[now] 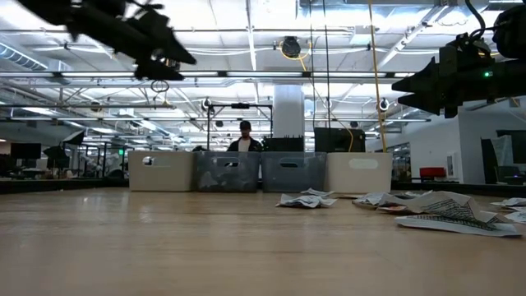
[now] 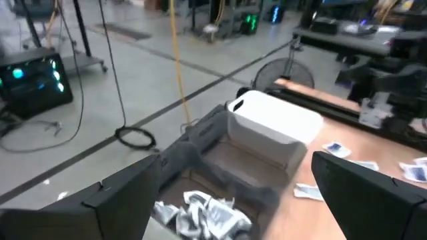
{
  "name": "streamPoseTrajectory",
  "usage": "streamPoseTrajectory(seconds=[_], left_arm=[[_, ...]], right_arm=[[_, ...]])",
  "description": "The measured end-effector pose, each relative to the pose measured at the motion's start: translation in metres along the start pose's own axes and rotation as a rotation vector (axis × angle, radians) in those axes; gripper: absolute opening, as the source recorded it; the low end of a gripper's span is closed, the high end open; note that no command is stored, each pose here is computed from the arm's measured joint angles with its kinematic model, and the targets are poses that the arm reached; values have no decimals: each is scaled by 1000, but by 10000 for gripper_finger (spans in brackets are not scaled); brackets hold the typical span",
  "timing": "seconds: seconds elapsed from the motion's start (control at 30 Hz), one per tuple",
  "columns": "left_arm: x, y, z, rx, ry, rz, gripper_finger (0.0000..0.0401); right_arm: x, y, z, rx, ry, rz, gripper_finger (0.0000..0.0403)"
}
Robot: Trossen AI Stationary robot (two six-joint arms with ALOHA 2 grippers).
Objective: Pick & Place First Aid Supplies
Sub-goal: Put the ointment pack into the right black bin
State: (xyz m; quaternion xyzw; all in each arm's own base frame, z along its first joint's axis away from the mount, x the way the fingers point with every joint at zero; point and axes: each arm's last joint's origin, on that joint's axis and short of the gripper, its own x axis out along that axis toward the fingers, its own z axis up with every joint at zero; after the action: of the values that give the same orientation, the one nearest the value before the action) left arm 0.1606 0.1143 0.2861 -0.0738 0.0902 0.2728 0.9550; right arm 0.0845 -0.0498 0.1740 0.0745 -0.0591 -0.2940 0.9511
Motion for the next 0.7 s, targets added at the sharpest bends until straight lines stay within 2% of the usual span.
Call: streamPoseTrajectory(seconds=[0.27, 0.5, 0.7], left_arm=[[-52, -1, -56, 47, -95, -16, 392], [-67, 0, -90, 12, -149, -28, 392], [-69, 0, -114, -11, -160, -82, 392]], right_arm=[[0, 0, 0, 0, 0, 0, 297], [0, 0, 0, 0, -1, 0, 297], [0, 0, 0, 0, 0, 0, 297]])
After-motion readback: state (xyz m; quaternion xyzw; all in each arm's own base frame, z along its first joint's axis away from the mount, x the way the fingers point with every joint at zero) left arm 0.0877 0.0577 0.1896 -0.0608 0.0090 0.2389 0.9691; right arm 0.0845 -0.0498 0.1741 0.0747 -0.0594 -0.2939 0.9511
